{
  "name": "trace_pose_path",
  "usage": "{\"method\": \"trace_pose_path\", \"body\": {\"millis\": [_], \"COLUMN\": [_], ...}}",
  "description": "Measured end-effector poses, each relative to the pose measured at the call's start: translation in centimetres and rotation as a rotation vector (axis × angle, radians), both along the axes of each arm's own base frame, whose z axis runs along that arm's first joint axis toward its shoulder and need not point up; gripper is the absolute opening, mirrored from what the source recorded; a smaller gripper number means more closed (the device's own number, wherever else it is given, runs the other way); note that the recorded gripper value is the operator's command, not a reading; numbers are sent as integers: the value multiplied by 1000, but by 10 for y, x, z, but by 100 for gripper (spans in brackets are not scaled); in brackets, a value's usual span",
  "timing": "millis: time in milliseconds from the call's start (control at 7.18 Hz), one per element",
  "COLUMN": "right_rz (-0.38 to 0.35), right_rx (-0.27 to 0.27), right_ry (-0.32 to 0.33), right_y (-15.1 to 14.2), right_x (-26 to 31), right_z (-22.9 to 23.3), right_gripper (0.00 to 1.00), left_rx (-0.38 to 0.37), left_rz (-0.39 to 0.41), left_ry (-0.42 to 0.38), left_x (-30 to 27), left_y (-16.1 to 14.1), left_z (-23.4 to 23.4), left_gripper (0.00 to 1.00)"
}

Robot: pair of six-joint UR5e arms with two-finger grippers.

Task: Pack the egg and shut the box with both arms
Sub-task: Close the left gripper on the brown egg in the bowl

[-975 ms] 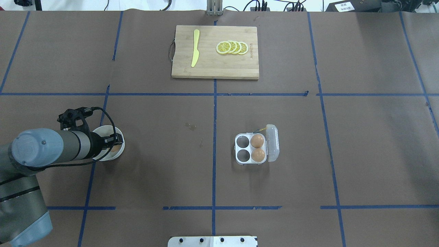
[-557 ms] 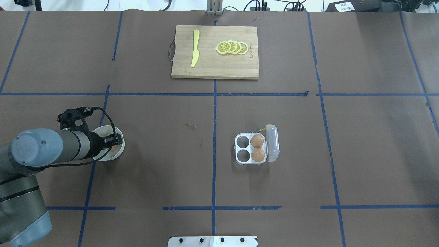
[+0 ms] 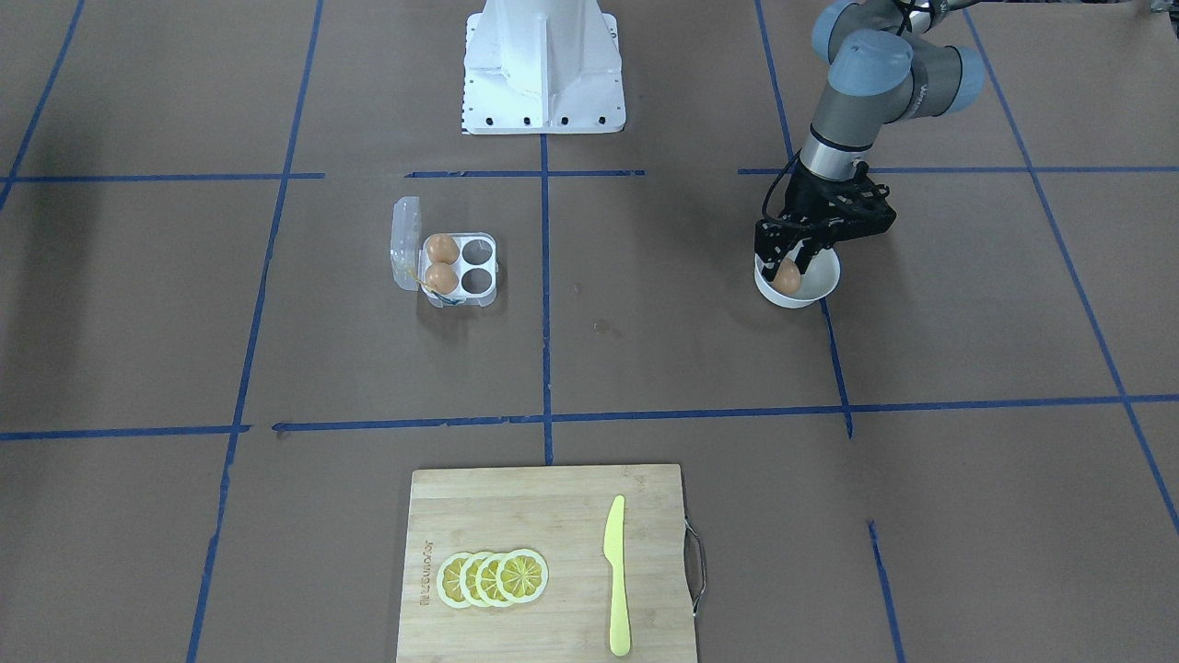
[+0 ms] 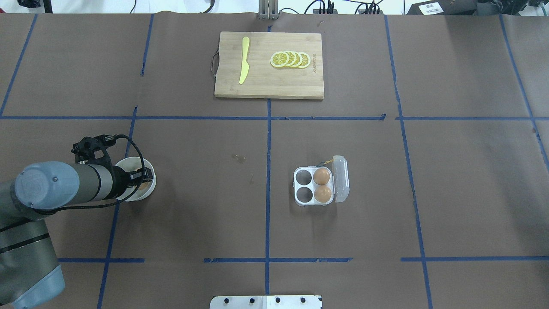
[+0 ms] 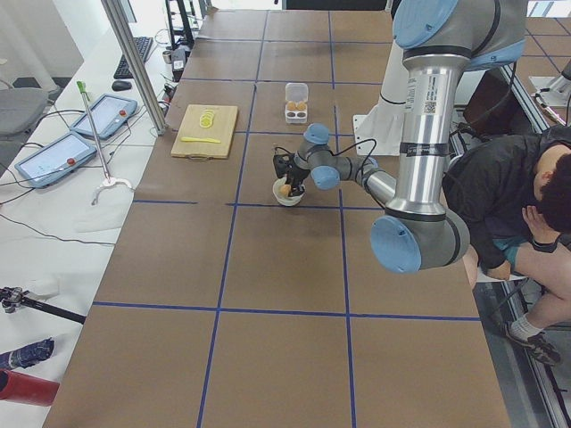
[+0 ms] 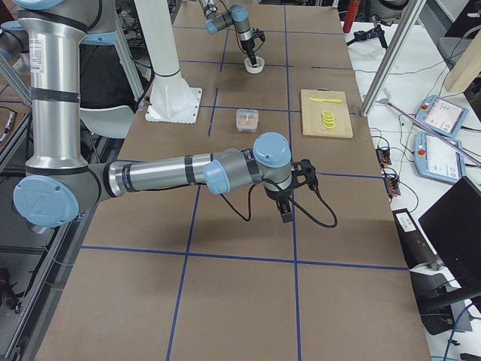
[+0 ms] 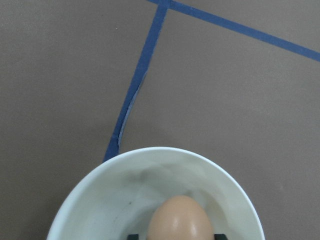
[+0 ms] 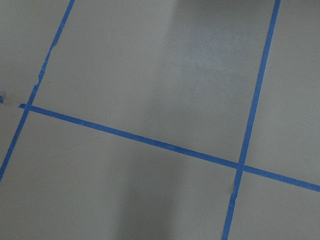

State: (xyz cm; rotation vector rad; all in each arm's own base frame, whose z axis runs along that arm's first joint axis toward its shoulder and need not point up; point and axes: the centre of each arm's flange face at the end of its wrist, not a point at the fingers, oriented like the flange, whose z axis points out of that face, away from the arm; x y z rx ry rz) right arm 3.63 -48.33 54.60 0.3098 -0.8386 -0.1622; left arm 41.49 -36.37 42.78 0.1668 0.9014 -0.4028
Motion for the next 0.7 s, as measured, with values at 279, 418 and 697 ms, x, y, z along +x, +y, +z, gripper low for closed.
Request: {"method": "trace_pose_path", "body": {"millis": [279, 418, 697], "right_rz": [0, 0, 0], "right_rx": [0, -1, -3], "right_ry": [0, 0, -1], "right_y": [0, 1, 2], "right_x": [0, 0, 0], "right_z": [0, 1, 1], "right_gripper": [100, 100, 100], "left_rx": [0, 2, 6], "left_rz": [-1, -3, -10], "left_ry": [0, 2, 10], "left_x": [0, -2, -6], "left_y": [0, -1, -3], "left_z": [0, -1, -6], "left_gripper": [23, 19, 16]}}
